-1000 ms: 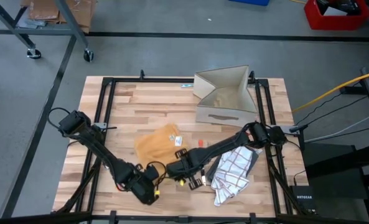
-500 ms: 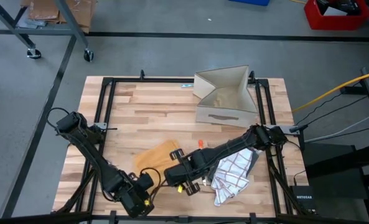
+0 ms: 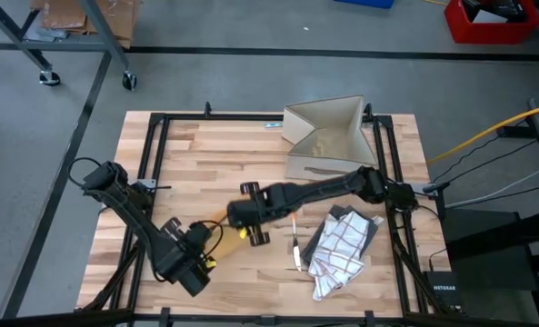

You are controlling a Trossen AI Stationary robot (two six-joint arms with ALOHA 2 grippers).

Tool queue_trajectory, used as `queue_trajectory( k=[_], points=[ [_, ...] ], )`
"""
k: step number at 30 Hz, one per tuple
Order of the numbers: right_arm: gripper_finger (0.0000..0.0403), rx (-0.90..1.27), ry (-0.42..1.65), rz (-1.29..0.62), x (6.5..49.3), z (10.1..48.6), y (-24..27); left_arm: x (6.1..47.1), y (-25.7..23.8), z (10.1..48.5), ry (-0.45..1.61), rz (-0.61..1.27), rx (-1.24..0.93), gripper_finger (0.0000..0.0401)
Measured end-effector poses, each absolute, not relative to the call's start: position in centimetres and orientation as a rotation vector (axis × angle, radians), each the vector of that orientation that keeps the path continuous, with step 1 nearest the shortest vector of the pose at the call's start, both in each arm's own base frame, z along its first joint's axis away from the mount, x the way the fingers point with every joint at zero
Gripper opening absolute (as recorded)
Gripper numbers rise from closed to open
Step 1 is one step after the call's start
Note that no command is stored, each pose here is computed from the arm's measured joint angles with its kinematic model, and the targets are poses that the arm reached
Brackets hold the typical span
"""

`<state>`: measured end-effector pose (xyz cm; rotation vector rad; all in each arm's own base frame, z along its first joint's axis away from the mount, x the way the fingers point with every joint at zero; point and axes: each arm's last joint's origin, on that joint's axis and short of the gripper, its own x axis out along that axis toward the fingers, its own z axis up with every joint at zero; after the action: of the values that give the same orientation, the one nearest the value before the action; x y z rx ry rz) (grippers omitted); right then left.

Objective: Fold towel
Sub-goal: Fold the orange kitchen towel

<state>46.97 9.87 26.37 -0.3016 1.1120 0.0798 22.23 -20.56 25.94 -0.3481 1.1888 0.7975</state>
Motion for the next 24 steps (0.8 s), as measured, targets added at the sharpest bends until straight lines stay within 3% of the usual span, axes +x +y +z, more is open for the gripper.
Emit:
queue_trajectory(
  k=[9, 18, 24],
  points=[
    [0.0001, -0.221, 1.113, 0.04, 48.1, 25.9, 5.5, 22.4, -18.3, 23.3, 1.238, 0.858, -0.206, 0.0],
    [0.0001, -0.231, 1.133, 0.026, 50.5, 21.4, 3.1, 21.9, -15.9, 20.1, 1.286, 0.977, -0.149, 0.0],
    [0.0018, -0.234, 1.17, 0.02, 50.9, 19.5, 2.9, 21.7, -15.0, 17.2, 1.286, 0.94, -0.159, 0.0001]
  ],
)
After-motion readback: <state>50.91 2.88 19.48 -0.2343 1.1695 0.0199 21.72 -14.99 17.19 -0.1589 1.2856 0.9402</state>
